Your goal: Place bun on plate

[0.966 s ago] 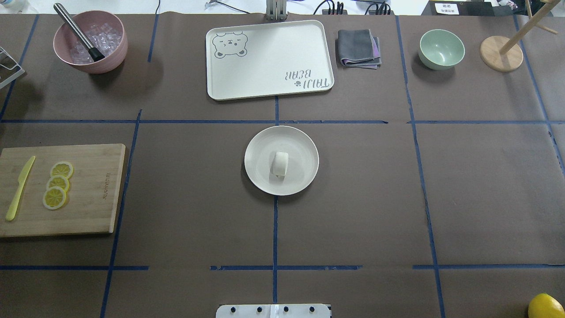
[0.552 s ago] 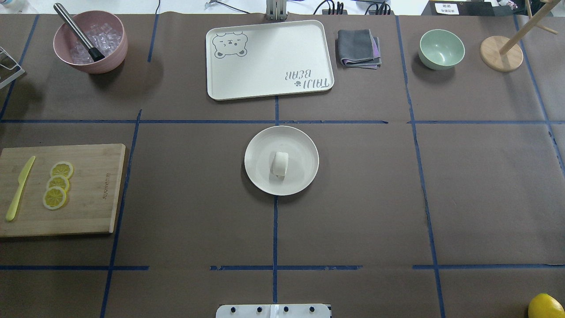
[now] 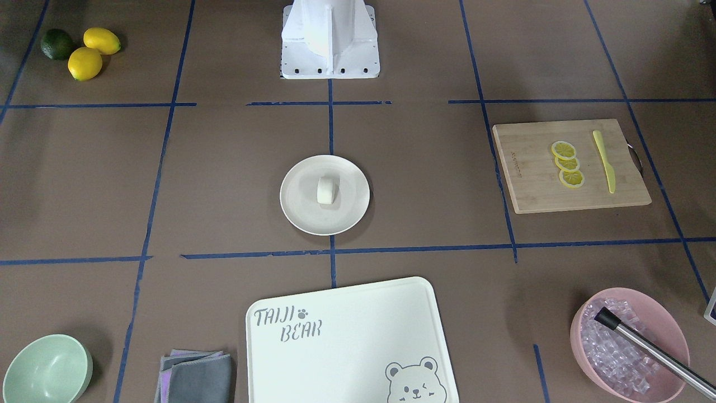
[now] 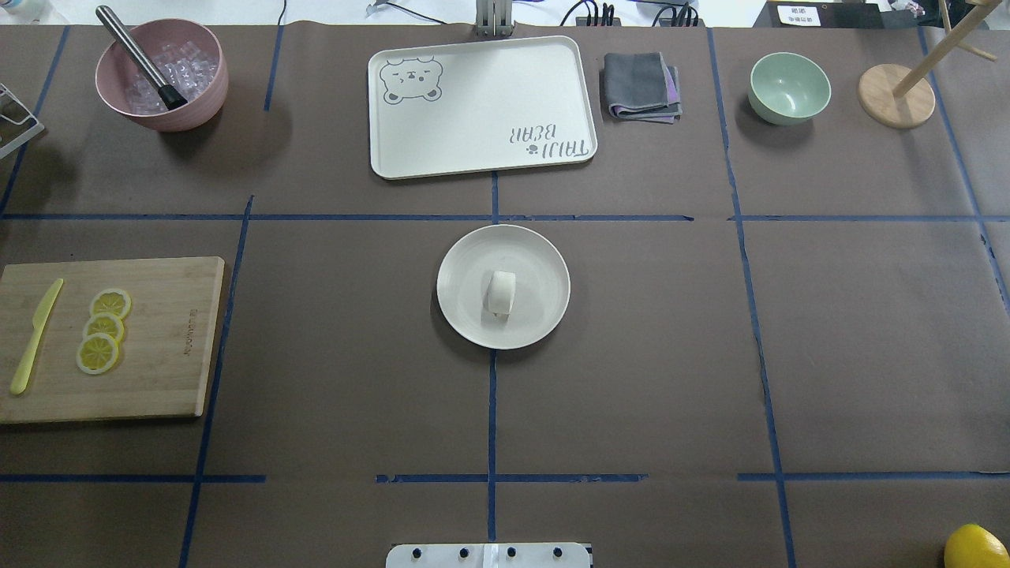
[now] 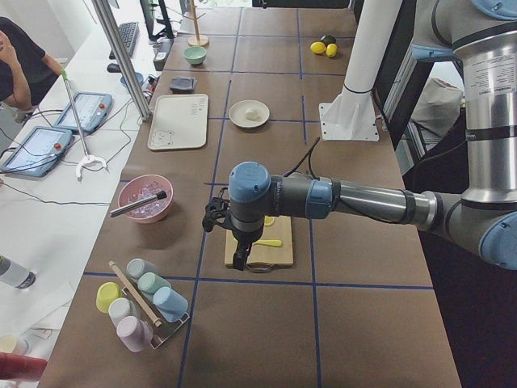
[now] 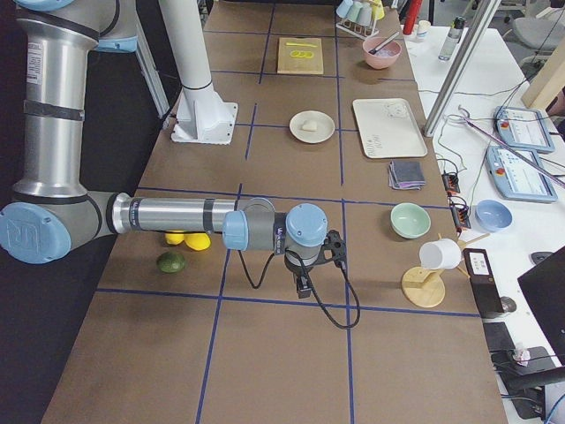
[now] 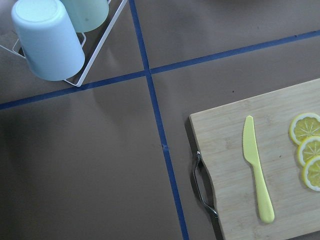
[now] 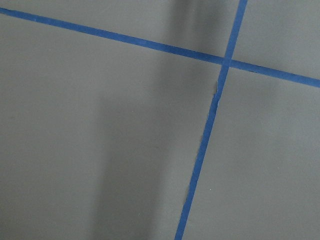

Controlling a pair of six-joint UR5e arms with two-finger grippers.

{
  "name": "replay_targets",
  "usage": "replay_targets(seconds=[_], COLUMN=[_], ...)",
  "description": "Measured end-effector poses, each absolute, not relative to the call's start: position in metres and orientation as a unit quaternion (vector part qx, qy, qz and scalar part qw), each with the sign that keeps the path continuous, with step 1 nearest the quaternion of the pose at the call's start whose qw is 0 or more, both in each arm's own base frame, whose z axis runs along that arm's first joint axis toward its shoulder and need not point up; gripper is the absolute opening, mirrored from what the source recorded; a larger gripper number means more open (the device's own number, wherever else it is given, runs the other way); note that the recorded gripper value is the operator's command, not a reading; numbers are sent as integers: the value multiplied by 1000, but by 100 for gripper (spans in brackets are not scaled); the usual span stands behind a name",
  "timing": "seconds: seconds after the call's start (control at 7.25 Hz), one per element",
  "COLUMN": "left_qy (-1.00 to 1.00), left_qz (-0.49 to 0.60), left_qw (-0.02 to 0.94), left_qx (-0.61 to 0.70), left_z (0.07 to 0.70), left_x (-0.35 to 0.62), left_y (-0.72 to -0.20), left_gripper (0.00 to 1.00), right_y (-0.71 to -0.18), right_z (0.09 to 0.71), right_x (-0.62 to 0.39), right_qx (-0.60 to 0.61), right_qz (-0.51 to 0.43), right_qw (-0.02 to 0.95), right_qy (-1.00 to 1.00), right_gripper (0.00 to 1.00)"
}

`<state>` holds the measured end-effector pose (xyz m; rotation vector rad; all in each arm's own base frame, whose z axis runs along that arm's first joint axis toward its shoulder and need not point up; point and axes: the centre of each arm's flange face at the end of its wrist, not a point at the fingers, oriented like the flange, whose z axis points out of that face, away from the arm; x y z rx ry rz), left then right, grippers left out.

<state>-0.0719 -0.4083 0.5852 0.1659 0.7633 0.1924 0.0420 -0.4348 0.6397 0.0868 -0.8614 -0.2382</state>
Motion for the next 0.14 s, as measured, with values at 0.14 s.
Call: replay_targets(seconds=[0.14], left_qy=[361], left_qz=[95], left_qw=[924], left_qx=[81], left_z=[585], left_x=[-73], left_y=[-402], left_gripper=[100], right_y=[-434], right_z=[640], right_x=[42], right_qx=[41], right_qz=[-115], right_qw=[901], right_qy=[-416], right_gripper=[100])
